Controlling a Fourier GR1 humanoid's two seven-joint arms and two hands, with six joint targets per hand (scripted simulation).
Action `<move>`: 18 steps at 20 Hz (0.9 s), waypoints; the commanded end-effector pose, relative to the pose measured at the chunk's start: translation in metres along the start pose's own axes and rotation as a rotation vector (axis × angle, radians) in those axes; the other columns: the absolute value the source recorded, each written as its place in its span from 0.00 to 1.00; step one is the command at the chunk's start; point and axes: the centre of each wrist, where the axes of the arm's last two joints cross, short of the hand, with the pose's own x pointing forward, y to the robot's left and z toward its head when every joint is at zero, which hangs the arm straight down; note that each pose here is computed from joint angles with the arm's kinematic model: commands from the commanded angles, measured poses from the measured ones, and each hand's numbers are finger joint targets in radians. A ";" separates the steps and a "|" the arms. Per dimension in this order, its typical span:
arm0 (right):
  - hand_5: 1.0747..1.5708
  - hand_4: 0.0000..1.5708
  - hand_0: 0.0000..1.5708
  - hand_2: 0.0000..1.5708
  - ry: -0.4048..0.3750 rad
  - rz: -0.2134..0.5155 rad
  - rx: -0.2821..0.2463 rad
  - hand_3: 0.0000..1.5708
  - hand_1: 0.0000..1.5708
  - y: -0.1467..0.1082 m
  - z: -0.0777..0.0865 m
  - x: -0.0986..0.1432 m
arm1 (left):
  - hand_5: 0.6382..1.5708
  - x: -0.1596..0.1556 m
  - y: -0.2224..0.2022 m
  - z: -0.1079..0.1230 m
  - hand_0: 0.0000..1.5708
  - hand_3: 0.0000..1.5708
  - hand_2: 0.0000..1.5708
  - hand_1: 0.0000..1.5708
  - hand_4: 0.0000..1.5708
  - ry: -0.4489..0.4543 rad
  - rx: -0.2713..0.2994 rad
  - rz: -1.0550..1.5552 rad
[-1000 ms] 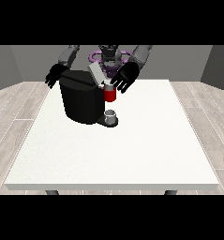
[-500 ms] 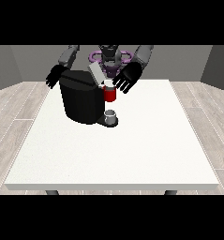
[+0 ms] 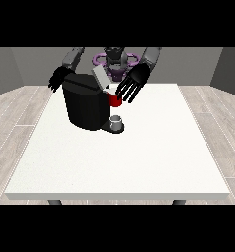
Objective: Insert the coffee pod into the coffee machine and close the lid
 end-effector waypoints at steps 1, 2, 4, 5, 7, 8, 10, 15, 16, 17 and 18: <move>1.00 0.24 0.00 0.00 0.003 0.000 -0.040 0.00 0.00 -0.014 -0.005 -0.009 | 1.00 0.012 -0.015 -0.004 0.00 0.00 0.00 0.00 0.00 -0.022 -0.039 0.002; 1.00 0.24 0.00 0.00 0.005 0.002 -0.007 0.00 0.00 -0.004 0.002 -0.008 | 1.00 0.006 -0.009 -0.002 0.00 0.00 0.00 0.00 0.00 -0.014 -0.017 -0.005; 1.00 0.26 0.00 0.00 0.029 0.009 -0.016 0.00 0.00 -0.014 0.021 -0.029 | 1.00 -0.002 -0.018 0.001 0.00 0.00 0.00 0.00 0.00 0.017 -0.054 0.018; 1.00 0.26 0.00 0.00 0.065 0.007 -0.051 0.00 0.00 -0.018 0.019 -0.034 | 1.00 0.004 -0.033 0.000 0.00 0.00 0.00 0.00 0.00 -0.003 -0.093 0.003; 1.00 0.25 0.00 0.00 0.032 -0.025 -0.039 0.00 0.00 0.009 0.008 -0.011 | 1.00 -0.001 -0.018 0.001 0.00 0.00 0.00 0.00 0.00 0.011 -0.053 0.000; 1.00 0.24 0.00 0.00 0.042 -0.005 -0.026 0.00 0.00 -0.012 0.013 -0.013 | 1.00 -0.017 -0.024 0.009 0.00 0.00 0.00 0.00 0.00 0.030 -0.059 0.009; 1.00 0.24 0.00 0.00 0.090 -0.004 -0.054 0.00 0.00 -0.024 0.020 -0.033 | 1.00 0.005 -0.047 0.001 0.00 0.00 0.00 0.00 0.00 0.018 -0.103 0.044; 1.00 0.27 0.00 0.00 0.116 -0.020 -0.099 0.00 0.00 -0.030 0.038 -0.054 | 1.00 0.005 -0.072 0.006 0.00 0.00 0.00 0.00 0.00 0.005 -0.127 0.168; 1.00 0.27 0.00 0.00 0.119 -0.023 -0.083 0.00 0.00 -0.040 0.031 -0.035 | 1.00 -0.029 -0.082 0.020 0.00 0.00 0.00 0.00 0.00 0.063 -0.069 0.328; 1.00 0.25 0.00 0.00 0.165 -0.008 -0.111 0.00 0.00 -0.037 0.040 -0.046 | 1.00 -0.021 -0.088 0.017 0.00 0.00 0.00 0.00 0.00 0.057 -0.069 0.419; 1.00 0.24 0.00 0.00 0.150 -0.006 -0.110 0.00 0.00 -0.039 0.040 -0.047 | 1.00 -0.018 -0.083 0.014 0.00 0.00 0.00 0.00 0.00 0.069 -0.060 0.450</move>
